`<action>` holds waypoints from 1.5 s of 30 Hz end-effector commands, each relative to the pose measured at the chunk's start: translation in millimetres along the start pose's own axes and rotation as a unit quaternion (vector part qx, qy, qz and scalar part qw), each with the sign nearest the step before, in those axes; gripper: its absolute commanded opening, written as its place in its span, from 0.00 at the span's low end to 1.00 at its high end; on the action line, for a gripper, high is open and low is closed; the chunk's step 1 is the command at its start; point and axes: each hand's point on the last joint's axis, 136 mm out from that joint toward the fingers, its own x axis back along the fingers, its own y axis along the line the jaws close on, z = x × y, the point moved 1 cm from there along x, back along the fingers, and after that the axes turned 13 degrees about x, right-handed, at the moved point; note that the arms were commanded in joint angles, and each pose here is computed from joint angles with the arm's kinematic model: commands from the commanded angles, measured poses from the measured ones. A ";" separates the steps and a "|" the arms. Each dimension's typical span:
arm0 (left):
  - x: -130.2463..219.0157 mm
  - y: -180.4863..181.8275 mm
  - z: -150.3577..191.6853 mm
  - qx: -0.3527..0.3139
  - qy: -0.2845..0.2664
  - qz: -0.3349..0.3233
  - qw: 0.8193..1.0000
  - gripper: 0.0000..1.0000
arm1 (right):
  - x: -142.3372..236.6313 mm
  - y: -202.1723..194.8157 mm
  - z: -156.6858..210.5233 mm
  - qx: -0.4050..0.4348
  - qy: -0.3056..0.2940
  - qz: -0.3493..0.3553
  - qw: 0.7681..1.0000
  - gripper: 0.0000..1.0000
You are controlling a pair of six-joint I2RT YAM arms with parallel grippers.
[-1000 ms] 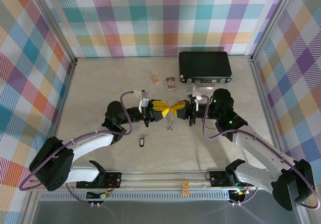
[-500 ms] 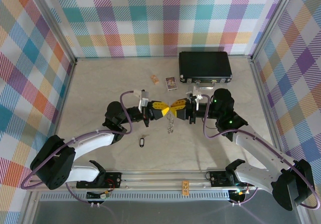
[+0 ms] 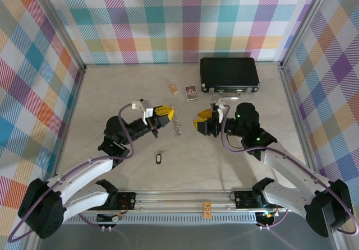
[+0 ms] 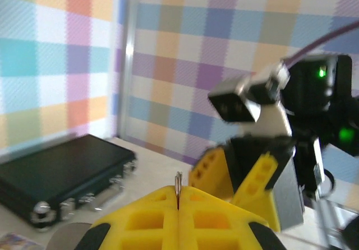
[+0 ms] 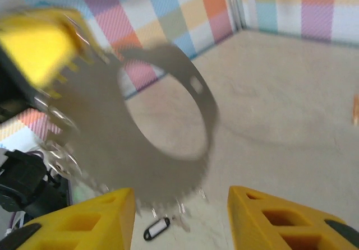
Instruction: Put the keys on the keyring
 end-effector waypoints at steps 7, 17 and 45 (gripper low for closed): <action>32.7 49.8 -17.4 -0.062 -0.051 -0.186 0.979 0.00 | -53.2 4.1 76.8 -0.101 0.131 0.039 0.986 0.45; 82.1 71.4 -49.2 -0.082 -0.124 -0.323 0.935 0.00 | -120.0 41.0 133.0 -0.152 0.244 0.069 0.955 0.40; 97.5 62.7 -59.9 -0.092 -0.154 -0.325 0.929 0.00 | -183.1 78.3 187.4 -0.178 0.372 0.131 0.902 0.33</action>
